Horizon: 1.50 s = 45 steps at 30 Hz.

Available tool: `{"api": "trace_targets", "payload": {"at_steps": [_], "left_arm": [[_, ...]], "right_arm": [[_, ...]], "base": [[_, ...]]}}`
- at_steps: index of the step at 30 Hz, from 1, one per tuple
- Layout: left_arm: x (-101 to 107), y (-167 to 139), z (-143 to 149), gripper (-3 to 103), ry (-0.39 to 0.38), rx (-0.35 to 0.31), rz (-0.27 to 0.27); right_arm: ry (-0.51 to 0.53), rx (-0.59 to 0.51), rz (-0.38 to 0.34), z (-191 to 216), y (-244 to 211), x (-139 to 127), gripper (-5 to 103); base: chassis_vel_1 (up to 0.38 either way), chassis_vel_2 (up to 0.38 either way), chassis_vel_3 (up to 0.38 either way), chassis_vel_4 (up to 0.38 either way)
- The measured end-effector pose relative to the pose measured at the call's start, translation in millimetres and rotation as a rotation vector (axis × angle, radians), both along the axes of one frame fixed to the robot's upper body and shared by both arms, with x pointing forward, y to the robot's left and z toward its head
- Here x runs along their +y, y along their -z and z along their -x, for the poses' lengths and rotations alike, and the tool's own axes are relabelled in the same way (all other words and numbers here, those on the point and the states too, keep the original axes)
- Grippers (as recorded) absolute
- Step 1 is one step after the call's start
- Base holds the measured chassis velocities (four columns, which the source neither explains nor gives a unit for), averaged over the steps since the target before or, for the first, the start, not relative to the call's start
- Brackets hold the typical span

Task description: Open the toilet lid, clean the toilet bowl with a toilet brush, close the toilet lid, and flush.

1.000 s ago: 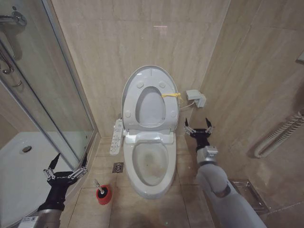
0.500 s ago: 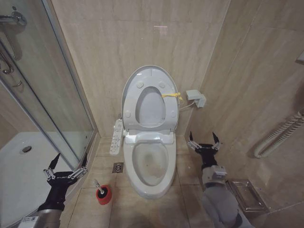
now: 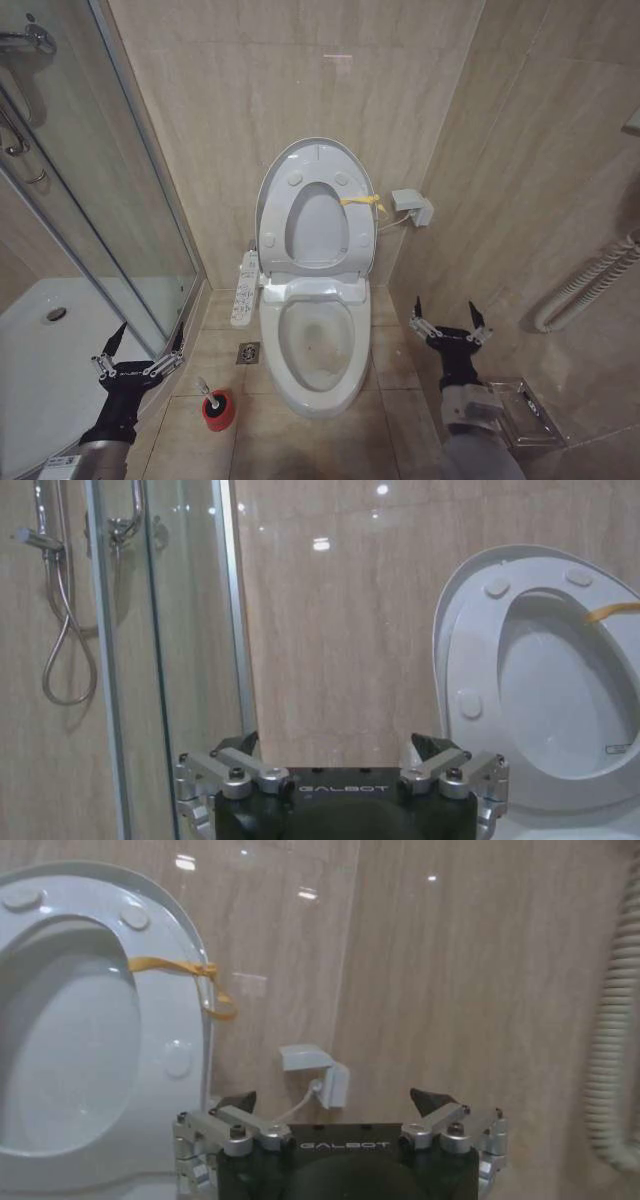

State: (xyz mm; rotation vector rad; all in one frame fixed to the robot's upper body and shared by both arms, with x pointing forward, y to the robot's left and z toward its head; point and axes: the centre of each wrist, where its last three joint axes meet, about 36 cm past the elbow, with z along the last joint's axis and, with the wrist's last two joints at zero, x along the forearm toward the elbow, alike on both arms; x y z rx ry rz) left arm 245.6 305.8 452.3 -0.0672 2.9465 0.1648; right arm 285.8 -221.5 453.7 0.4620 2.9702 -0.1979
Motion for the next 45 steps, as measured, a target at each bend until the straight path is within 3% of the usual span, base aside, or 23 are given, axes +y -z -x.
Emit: {"api": "trace_targets", "payload": {"at_steps": [6,11,19,32,45], "left_arm": [[0.0,0.0,0.0,100,0.000,0.000,0.000],[0.0,0.0,0.0,100,0.000,0.000,0.000],[0.0,0.0,0.0,100,0.000,0.000,0.000],[0.0,0.0,0.0,100,0.000,0.000,0.000],[0.0,0.0,0.0,100,0.000,0.000,0.000]], "right_arm": [[0.013,-0.006,0.002,13.8,-1.4,-0.3,100],[-0.006,0.009,-0.044,31.7,-0.2,17.9,100],[-0.006,-0.012,-0.044,36.0,0.4,26.0,100],[-0.039,-0.080,-0.041,2.5,11.2,32.9,100],[-0.078,-0.031,-0.009,-25.6,37.2,30.6,100]], "base": [[0.000,0.000,0.000,0.000],[0.000,0.000,0.000,0.000],[0.000,0.000,0.000,0.000],[0.000,0.000,0.000,0.000],[0.000,0.000,0.000,0.000]]}}
